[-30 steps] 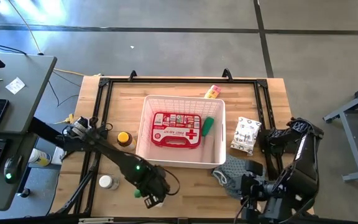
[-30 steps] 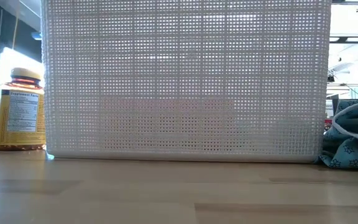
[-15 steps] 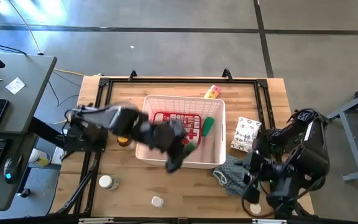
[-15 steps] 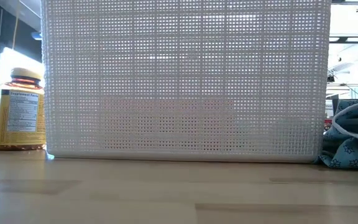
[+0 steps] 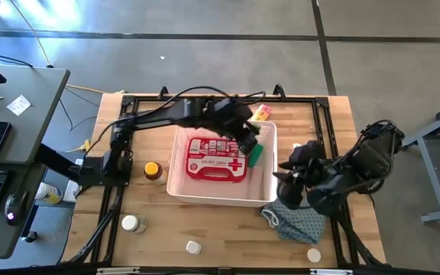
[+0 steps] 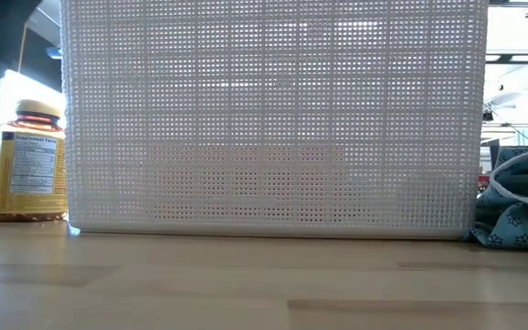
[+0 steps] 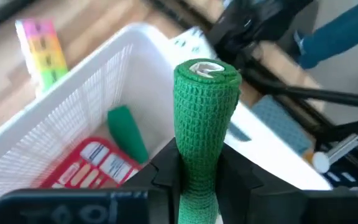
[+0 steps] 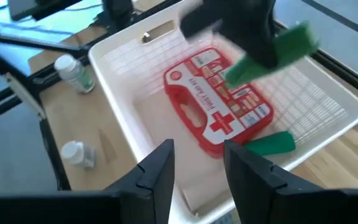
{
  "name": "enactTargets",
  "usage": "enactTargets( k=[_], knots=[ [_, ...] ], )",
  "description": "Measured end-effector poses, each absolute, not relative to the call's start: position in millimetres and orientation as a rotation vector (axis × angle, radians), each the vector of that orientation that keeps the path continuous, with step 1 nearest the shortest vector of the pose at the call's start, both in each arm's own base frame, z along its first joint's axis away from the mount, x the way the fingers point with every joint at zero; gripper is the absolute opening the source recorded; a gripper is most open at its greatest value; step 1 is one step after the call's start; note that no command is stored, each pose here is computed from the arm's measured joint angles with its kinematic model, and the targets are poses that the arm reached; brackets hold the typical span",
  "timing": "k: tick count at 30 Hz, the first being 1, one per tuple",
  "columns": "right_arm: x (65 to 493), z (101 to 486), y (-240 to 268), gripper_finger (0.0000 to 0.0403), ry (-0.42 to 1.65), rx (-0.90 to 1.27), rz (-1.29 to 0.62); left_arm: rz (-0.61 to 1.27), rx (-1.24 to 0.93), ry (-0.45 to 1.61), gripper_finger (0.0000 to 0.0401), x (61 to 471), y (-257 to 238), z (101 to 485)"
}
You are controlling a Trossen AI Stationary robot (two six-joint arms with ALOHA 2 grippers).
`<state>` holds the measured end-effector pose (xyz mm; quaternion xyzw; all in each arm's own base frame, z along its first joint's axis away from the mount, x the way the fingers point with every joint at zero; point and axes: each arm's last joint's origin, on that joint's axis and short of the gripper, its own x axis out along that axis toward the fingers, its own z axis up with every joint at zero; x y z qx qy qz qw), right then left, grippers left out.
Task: Pick & place medical supplies in basket/bin
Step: Put the rolled green bandage into the white container, then put the yellow pill bottle into the white container
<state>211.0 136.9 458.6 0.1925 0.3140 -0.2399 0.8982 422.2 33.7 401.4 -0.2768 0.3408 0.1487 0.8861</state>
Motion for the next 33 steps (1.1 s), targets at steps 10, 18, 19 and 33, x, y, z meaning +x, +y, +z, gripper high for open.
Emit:
enactTargets(
  k=[10, 18, 19, 33],
  knots=[
    [222.0, 459.4, 114.1, 0.0129, 0.67, 0.467, -0.56, 0.299, -0.794, 0.77, 0.0124, 459.5, 56.9, 352.9],
    [226.6, 460.3, 110.3, 0.0129, 0.659, 0.548, -0.569, 0.409, -0.894, 0.76, 0.0155, 461.8, 62.3, 345.5],
    [226.7, 460.4, 110.4, 0.0129, 0.657, 0.553, -0.569, 0.412, -0.905, 0.756, 0.016, 462.0, 62.2, 345.7],
    [228.2, 466.5, 127.1, 0.0129, 0.561, 0.548, -0.492, 0.336, -0.994, 0.75, 0.0233, 467.7, 59.8, 345.0]
  ],
)
